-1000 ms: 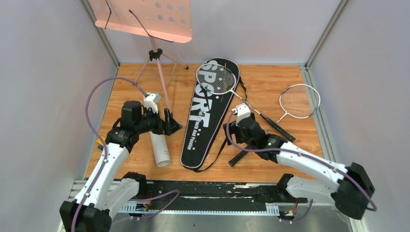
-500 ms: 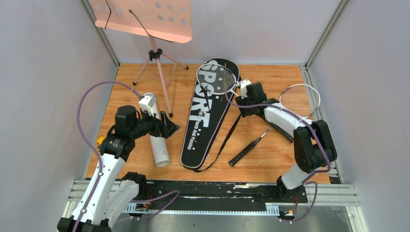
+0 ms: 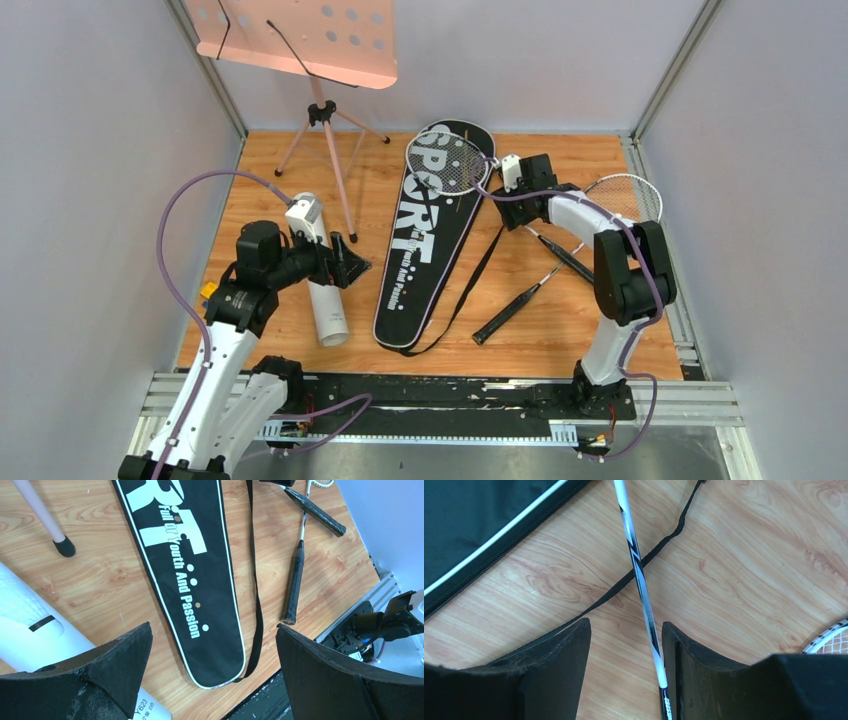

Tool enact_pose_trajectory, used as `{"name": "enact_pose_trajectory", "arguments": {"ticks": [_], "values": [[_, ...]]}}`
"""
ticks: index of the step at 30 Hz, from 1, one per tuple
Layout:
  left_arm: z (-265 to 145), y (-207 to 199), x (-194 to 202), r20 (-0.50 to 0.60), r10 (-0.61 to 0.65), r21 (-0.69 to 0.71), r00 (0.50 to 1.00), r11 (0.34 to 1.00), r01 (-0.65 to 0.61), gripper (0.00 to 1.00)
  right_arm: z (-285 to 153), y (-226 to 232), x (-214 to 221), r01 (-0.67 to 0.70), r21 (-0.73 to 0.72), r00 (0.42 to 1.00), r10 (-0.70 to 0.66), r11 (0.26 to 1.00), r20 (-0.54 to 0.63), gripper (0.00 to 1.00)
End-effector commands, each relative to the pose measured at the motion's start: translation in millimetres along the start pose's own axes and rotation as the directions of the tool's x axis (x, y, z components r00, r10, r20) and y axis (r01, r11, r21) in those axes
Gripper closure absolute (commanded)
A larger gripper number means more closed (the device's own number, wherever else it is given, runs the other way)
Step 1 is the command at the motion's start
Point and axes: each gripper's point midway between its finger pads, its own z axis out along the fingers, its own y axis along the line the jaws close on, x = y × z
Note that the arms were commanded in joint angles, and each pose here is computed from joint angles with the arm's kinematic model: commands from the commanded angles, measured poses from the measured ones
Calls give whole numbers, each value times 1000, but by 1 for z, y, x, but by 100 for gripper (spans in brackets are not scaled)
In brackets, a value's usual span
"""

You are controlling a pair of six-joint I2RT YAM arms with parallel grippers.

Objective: Pack up the badminton gear

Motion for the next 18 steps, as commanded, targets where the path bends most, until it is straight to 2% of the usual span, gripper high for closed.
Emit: {"name": "enact_pose_trajectory", "arguments": {"ticks": [1,12,18], "values": [[0,-5,-4,19,22,24,1000,999,-22,0,5,-9,-13,34,-28,999,-33,999,21,45],[1,-3,-3,12,14,21,1000,1000,-14,0,37,-15,8,-28,-38,998,26,999,-55,48],[3,-2,-2,2,7,21,1000,1000,-7,0,35,-10,4,-27,-72,999,24,997,-39,63]]}}
